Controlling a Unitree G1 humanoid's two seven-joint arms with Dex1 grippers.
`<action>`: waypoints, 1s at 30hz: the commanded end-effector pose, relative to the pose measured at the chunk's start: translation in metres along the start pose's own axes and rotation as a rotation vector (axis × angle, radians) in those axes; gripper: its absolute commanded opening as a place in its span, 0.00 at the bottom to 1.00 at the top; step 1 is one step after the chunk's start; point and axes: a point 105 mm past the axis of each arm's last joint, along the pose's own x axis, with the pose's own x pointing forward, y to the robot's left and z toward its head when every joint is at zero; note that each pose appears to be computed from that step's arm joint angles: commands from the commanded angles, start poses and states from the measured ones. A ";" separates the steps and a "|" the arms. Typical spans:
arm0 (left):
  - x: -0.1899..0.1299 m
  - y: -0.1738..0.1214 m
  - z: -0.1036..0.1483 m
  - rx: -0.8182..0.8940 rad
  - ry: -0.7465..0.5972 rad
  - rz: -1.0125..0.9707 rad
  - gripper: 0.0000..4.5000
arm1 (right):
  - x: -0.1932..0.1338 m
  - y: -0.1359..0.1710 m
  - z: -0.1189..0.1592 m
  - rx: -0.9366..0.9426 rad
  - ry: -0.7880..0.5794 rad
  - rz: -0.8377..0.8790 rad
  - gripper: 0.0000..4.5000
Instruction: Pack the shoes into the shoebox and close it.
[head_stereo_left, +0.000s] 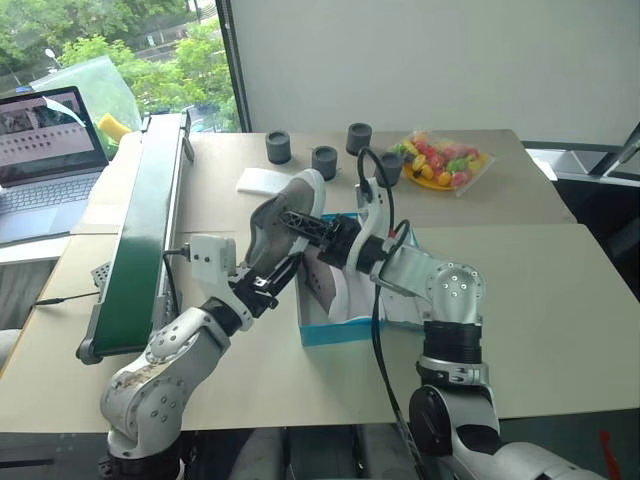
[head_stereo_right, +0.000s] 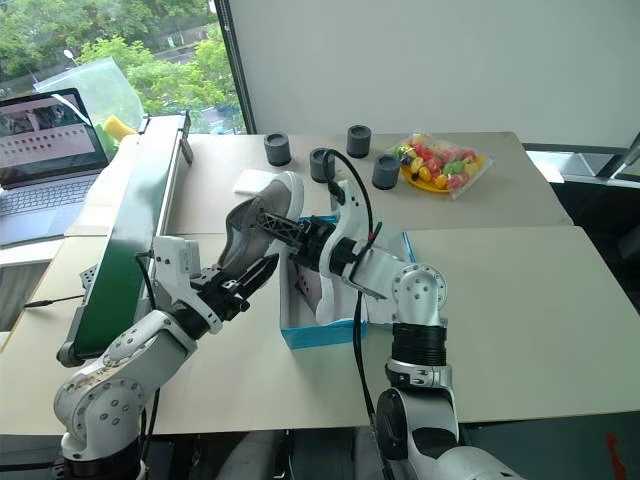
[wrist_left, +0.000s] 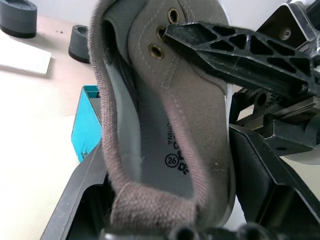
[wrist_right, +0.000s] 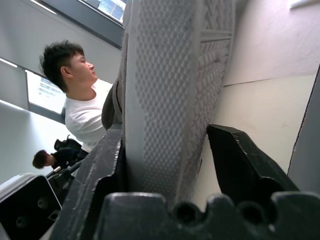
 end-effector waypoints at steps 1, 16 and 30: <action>0.001 -0.008 0.004 0.030 -0.014 -0.036 0.58 | 0.013 0.042 0.006 -0.025 -0.031 0.142 0.27; -0.001 -0.008 -0.001 0.126 0.014 -0.030 1.00 | 0.014 0.031 0.017 0.002 -0.090 0.064 0.11; -0.025 0.004 -0.015 0.144 0.070 0.008 1.00 | -0.010 -0.009 0.058 -0.202 -0.015 -0.248 0.11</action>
